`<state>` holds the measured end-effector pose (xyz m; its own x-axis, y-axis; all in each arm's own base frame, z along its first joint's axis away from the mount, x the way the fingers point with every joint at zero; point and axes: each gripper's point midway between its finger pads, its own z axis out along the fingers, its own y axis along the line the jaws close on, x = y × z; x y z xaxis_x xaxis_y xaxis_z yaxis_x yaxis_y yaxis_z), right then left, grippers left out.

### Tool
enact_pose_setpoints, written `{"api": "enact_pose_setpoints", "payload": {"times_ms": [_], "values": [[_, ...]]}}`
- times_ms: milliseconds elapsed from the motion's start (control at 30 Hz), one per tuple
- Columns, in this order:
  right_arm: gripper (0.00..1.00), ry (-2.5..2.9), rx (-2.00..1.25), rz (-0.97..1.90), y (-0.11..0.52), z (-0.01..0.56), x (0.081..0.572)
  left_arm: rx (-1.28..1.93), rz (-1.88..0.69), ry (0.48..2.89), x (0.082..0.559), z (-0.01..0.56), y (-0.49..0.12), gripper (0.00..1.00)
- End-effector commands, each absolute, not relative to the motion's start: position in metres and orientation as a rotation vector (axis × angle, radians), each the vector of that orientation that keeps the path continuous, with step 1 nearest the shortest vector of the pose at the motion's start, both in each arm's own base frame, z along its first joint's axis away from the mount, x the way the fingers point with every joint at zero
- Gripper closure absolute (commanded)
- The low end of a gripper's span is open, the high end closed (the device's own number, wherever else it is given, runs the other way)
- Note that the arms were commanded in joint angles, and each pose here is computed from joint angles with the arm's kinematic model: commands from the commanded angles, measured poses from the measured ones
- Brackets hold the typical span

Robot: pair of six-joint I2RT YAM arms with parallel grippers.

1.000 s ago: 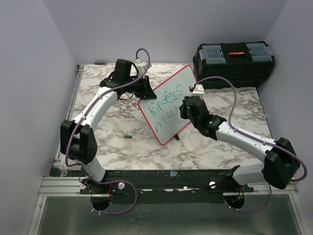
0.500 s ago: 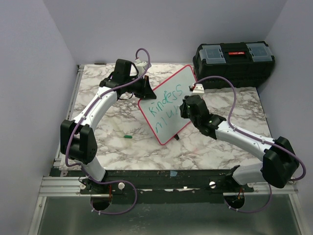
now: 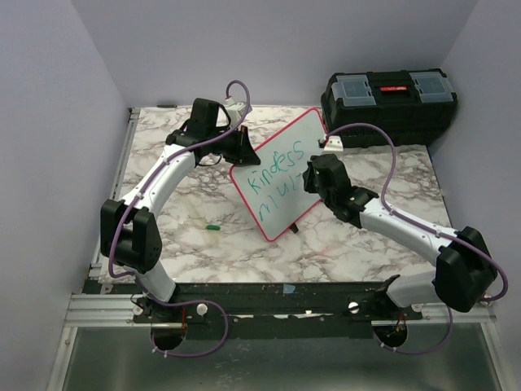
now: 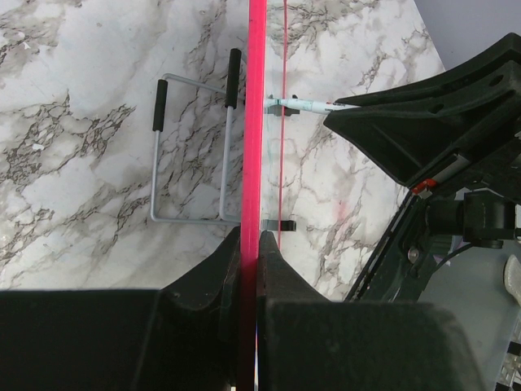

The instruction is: Write a sentence on the whiteboard

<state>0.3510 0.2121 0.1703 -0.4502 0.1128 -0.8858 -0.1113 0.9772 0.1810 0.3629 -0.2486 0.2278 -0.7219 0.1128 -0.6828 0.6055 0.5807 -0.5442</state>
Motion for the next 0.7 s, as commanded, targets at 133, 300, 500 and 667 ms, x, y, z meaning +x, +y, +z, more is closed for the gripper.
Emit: {"api": "enact_pose_setpoints", "payload": {"times_ms": [133,300,500,667], "values": [[0.99,1.964,-0.028,0.304,0.219,0.202,0.355,0.605,-0.893,2.231,0.372,0.213,-0.231,1.0],[0.99,1.961,-0.033,0.312,0.221,0.204,0.357,0.604,-0.895,2.233,0.371,0.213,-0.231,1.0],[0.99,1.97,-0.029,0.331,0.228,0.201,0.36,0.602,-0.901,2.231,0.371,0.214,-0.232,1.0],[0.99,1.995,-0.035,0.342,0.232,0.19,0.361,0.605,-0.9,2.226,0.37,0.215,-0.232,1.0]]}}
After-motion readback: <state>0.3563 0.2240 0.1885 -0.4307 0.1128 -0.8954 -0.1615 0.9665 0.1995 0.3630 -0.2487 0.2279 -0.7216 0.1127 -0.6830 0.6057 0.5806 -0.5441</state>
